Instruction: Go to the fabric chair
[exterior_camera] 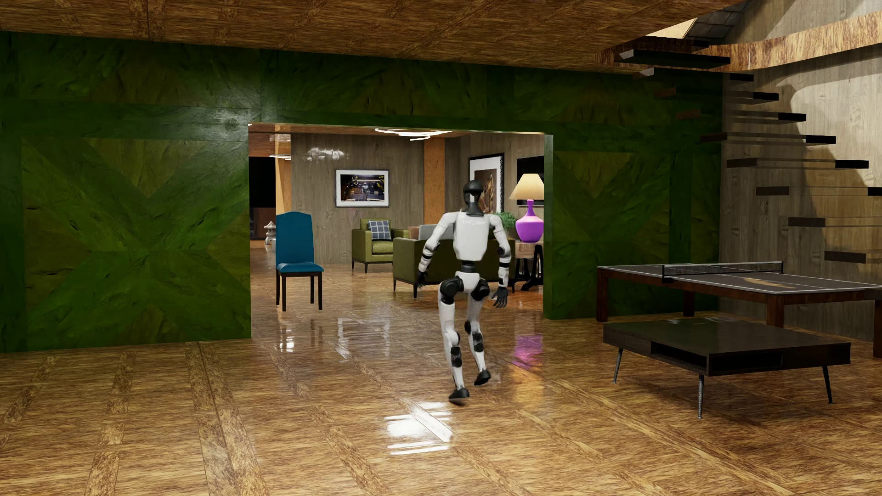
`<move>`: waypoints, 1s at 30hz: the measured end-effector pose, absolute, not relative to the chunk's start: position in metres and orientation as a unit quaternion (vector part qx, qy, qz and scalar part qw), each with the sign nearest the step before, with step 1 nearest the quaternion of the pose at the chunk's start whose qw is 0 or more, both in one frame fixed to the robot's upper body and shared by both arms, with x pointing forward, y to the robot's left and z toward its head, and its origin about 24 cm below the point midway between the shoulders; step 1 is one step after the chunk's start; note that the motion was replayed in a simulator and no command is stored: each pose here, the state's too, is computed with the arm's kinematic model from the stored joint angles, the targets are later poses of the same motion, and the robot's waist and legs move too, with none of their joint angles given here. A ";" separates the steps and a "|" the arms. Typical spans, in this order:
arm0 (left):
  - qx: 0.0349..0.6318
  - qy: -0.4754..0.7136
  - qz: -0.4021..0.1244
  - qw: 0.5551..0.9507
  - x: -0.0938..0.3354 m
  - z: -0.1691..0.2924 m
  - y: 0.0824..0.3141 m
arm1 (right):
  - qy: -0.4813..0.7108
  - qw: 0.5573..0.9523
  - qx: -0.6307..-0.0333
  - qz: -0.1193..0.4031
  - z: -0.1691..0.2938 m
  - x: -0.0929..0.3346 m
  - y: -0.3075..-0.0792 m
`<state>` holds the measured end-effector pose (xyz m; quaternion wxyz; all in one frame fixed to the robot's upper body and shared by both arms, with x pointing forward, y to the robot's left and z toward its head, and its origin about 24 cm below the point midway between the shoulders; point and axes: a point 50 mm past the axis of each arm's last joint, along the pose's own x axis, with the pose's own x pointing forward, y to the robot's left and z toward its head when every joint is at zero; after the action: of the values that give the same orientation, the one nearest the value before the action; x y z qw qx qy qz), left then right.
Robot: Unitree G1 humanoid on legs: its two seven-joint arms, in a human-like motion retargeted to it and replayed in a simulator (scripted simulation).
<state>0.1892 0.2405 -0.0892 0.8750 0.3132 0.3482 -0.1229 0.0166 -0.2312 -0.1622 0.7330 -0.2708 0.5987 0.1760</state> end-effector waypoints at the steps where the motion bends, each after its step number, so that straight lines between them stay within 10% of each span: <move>1: 0.318 0.325 -0.114 0.883 0.202 -0.078 0.244 | 0.604 0.728 -0.270 0.178 -0.162 0.010 -0.232; 8: 0.276 0.364 -0.105 0.883 0.177 -0.098 0.235 | 0.626 0.694 -0.287 0.209 -0.167 -0.005 -0.228; 21: 0.209 0.564 -0.267 0.753 -0.016 -0.156 0.167 | 0.346 0.892 -0.278 0.087 -0.089 0.200 -0.238; 26: 0.235 0.539 -0.262 0.765 0.016 -0.157 0.176 | 0.375 0.885 -0.257 0.099 -0.105 0.183 -0.225; 30: 0.278 0.473 -0.199 0.812 0.103 -0.145 0.204 | 0.505 0.801 -0.276 0.166 -0.152 0.107 -0.213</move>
<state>0.1029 0.2036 -0.1447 0.8122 0.2780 0.4729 -0.1986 0.1071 -0.2126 -0.1521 0.8006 -0.2763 0.5051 0.1659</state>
